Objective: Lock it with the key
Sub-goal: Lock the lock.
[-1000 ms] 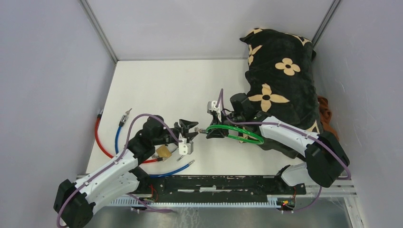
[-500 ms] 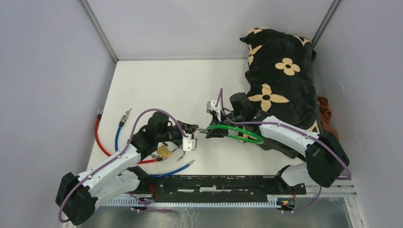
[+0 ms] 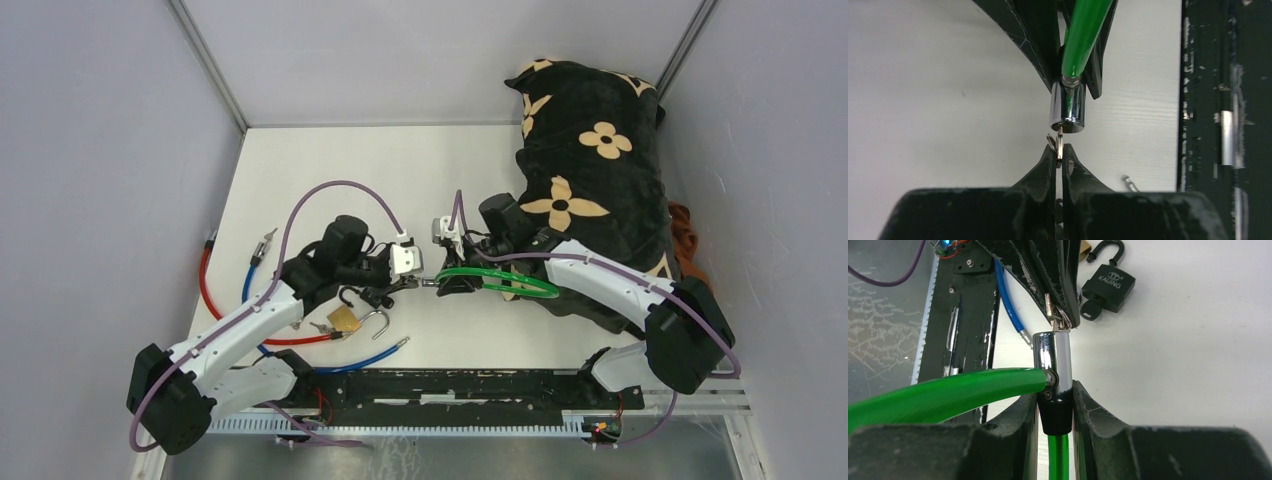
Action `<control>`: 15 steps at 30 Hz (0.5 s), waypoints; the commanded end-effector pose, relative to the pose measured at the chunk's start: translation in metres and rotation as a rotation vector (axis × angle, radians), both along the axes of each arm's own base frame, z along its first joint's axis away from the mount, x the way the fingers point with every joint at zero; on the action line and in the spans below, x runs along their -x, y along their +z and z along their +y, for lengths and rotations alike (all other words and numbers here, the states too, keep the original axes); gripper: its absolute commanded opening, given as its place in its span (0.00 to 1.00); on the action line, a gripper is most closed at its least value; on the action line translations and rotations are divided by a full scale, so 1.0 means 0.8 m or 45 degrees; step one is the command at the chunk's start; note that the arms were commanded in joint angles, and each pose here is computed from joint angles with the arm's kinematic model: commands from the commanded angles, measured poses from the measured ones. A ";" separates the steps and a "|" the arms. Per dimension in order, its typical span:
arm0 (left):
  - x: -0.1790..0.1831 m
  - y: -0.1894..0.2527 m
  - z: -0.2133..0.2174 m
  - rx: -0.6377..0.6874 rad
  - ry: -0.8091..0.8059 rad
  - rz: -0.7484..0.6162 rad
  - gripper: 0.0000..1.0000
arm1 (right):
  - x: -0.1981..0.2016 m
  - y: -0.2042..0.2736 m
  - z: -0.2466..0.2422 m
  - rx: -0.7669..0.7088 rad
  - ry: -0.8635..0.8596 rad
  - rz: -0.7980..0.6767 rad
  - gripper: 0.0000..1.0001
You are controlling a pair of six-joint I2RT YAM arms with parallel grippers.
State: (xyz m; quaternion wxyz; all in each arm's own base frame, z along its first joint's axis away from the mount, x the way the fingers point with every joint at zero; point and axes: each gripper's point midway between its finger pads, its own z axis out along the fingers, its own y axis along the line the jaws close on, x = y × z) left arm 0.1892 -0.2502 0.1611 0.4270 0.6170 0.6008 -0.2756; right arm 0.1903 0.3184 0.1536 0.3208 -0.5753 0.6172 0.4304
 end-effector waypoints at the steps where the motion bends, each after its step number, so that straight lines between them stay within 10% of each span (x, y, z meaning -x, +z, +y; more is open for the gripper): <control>1: 0.067 0.016 -0.021 0.117 -0.072 0.514 0.02 | -0.038 0.064 0.026 -0.142 0.007 -0.264 0.00; 15: 0.064 0.035 -0.040 0.301 0.068 0.958 0.02 | -0.046 0.095 0.034 -0.238 0.006 -0.368 0.00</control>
